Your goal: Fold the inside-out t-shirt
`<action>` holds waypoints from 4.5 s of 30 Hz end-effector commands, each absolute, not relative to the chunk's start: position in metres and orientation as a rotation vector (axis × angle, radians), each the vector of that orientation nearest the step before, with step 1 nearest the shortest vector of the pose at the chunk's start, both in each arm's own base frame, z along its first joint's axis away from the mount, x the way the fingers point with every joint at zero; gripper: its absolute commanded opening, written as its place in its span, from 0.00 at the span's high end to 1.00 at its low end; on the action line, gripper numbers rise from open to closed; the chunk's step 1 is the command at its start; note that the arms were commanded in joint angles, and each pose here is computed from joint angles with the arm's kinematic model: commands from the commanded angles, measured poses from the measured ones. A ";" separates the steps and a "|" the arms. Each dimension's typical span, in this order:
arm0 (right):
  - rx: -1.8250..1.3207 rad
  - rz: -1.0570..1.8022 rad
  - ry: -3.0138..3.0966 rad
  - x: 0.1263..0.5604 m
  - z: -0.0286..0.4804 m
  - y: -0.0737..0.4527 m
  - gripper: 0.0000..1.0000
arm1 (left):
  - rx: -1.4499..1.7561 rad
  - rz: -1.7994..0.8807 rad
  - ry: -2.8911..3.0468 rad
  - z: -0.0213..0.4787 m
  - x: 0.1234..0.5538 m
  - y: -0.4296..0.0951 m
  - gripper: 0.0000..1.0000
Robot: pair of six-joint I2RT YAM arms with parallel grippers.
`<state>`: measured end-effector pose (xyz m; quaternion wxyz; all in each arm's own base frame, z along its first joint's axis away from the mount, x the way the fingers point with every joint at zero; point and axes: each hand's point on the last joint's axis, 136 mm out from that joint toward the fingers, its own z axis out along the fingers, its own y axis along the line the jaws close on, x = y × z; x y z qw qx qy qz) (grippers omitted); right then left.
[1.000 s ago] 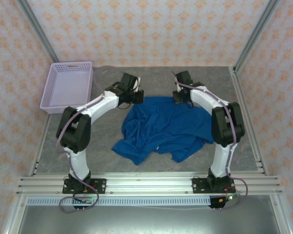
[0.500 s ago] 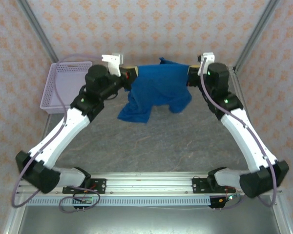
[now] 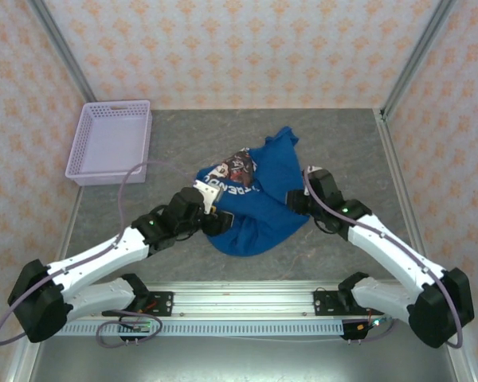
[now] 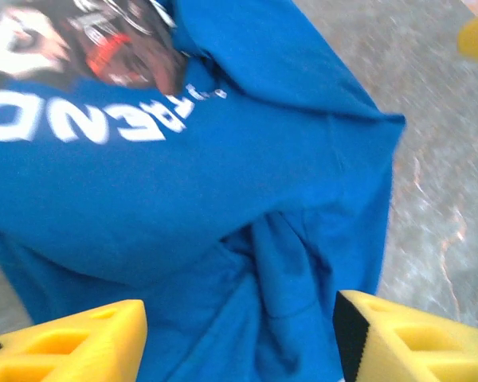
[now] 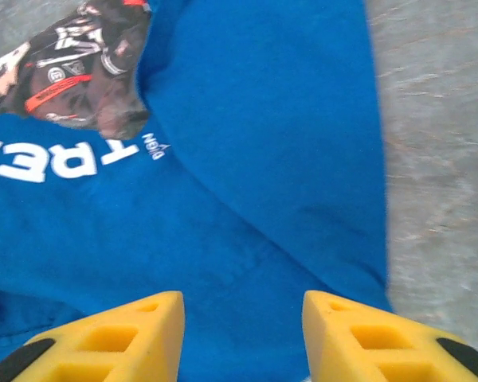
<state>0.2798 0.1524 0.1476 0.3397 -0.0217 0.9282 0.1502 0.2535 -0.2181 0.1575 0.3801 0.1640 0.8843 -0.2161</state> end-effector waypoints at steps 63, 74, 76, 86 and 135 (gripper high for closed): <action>-0.221 0.577 2.647 0.371 0.094 0.231 1.00 | 0.362 -0.342 2.637 0.055 0.348 -0.278 0.81; -0.451 0.392 2.490 0.337 0.122 0.221 0.71 | 0.250 -0.609 2.613 0.093 0.326 -0.246 1.00; -0.512 0.430 2.422 0.322 0.131 0.234 0.61 | 0.247 -0.622 2.610 0.097 0.325 -0.244 1.00; -0.393 0.325 2.472 0.330 0.095 0.247 0.47 | 0.258 -0.610 2.614 0.103 0.322 -0.237 1.00; -0.099 0.689 2.455 0.328 0.102 0.227 1.00 | 0.373 -0.305 2.541 0.067 0.358 -0.288 0.86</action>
